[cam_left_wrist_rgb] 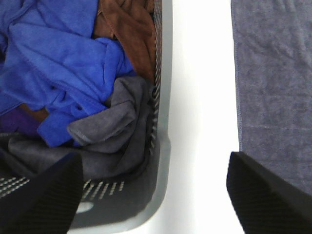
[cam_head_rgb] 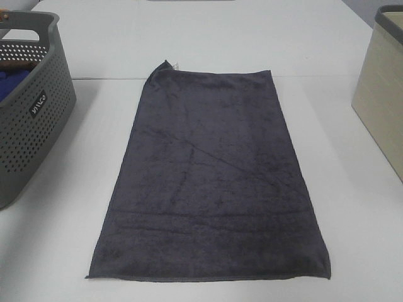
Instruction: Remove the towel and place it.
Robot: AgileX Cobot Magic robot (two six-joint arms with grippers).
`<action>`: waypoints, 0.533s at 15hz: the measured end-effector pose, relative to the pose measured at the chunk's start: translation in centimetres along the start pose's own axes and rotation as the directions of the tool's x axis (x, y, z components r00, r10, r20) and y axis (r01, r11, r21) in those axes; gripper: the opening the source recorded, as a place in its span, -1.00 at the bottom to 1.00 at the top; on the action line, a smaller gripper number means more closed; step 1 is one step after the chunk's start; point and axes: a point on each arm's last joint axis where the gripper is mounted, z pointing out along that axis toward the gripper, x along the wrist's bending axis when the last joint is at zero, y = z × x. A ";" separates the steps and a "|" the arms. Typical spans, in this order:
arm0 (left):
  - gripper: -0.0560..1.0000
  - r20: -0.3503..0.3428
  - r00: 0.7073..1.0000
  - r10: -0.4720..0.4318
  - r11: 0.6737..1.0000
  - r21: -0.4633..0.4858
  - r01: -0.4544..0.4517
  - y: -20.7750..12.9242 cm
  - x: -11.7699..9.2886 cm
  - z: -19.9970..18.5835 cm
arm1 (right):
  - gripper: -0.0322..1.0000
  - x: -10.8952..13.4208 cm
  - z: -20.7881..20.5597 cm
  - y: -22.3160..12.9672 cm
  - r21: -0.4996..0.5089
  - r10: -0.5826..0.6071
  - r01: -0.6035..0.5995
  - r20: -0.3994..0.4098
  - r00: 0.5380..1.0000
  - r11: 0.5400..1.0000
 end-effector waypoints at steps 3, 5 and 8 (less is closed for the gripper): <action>0.54 -0.046 0.999 -0.004 0.993 -0.114 -0.001 -6.4 0.3 -4.5 | 0.53 0.4 -1.5 -6.7 -0.049 -0.011 0.013 0.027 1.000 0.999; 0.54 -0.098 0.995 0.002 0.985 -0.172 -0.019 -10.1 0.7 -6.2 | 0.53 0.8 -1.8 -11.2 -0.096 -0.016 0.019 0.031 0.999 0.995; 0.54 -0.139 0.990 -0.001 0.951 -0.307 -0.042 -16.3 1.1 -8.2 | 0.53 1.1 -1.8 -16.6 -0.209 -0.026 0.035 0.047 0.999 0.977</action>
